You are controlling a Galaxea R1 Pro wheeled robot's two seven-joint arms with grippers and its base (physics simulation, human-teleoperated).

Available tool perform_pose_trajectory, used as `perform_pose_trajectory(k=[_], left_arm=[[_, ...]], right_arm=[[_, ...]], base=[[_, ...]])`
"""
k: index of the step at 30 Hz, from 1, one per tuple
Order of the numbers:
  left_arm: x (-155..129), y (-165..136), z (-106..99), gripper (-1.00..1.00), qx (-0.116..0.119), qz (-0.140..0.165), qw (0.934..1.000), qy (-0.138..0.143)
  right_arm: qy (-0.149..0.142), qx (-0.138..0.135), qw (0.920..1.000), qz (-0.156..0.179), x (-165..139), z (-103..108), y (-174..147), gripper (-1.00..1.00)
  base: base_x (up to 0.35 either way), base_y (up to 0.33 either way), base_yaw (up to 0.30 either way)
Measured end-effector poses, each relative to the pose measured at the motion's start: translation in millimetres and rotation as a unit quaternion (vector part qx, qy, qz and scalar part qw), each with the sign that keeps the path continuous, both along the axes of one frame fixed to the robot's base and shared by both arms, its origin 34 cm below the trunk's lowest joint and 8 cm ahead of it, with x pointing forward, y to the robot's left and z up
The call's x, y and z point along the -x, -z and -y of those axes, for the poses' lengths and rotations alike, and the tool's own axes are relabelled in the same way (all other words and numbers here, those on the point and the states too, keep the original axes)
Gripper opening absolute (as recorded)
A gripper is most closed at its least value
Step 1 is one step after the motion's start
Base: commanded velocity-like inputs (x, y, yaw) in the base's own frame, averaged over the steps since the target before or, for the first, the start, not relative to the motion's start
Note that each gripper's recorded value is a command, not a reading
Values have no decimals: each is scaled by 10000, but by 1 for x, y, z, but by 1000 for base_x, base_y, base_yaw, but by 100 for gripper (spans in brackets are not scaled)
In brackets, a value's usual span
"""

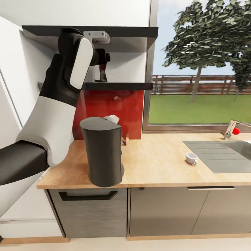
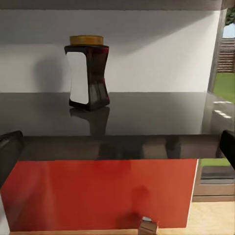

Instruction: Set up a coffee station on the kitchen countertop: keep the coffee maker on the countertop, move the bottle of coffee from the kitchen shelf to the counter next to the coffee maker, place a paper coffee filter on top of the coffee maker, put the saucer next to the coffee maker with the coffee cup on the saucer, and place the electric kettle next to the coffee maker.

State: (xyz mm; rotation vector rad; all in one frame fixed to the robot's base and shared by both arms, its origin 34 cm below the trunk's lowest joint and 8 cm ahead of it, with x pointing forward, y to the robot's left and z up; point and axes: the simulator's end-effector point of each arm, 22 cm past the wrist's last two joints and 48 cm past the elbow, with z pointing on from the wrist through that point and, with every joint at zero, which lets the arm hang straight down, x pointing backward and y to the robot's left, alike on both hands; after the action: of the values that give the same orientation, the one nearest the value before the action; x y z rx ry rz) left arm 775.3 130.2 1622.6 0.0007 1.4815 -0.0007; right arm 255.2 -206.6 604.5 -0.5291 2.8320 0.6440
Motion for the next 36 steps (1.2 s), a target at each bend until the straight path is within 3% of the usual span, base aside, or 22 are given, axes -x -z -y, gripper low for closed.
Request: perform_pose_trajectory(k=[3,12,19,34,36], left_arm=[[1,-2,-1,100,29,27,10000,1],[1,-2,-4,100,25,37,10000,-69],[0,-1,-12,100,44,31,9996,-263],[0,-1,-10,100,40,31,9998,-211],[1,-2,-13,100,-4,52,9995,-318]], right_arm=[[-240,19,9997,-40,8,-2,1,100],[-418,-32,9990,-125,22,-11,2,100],[-412,-35,9989,-204,33,-11,3,100],[-409,-32,9990,-185,30,-10,3,100],[-410,-24,9990,-201,33,-10,3,100]], base=[[155,0,0],[117,10,0],[0,0,0],[0,0,0],[0,0,0]])
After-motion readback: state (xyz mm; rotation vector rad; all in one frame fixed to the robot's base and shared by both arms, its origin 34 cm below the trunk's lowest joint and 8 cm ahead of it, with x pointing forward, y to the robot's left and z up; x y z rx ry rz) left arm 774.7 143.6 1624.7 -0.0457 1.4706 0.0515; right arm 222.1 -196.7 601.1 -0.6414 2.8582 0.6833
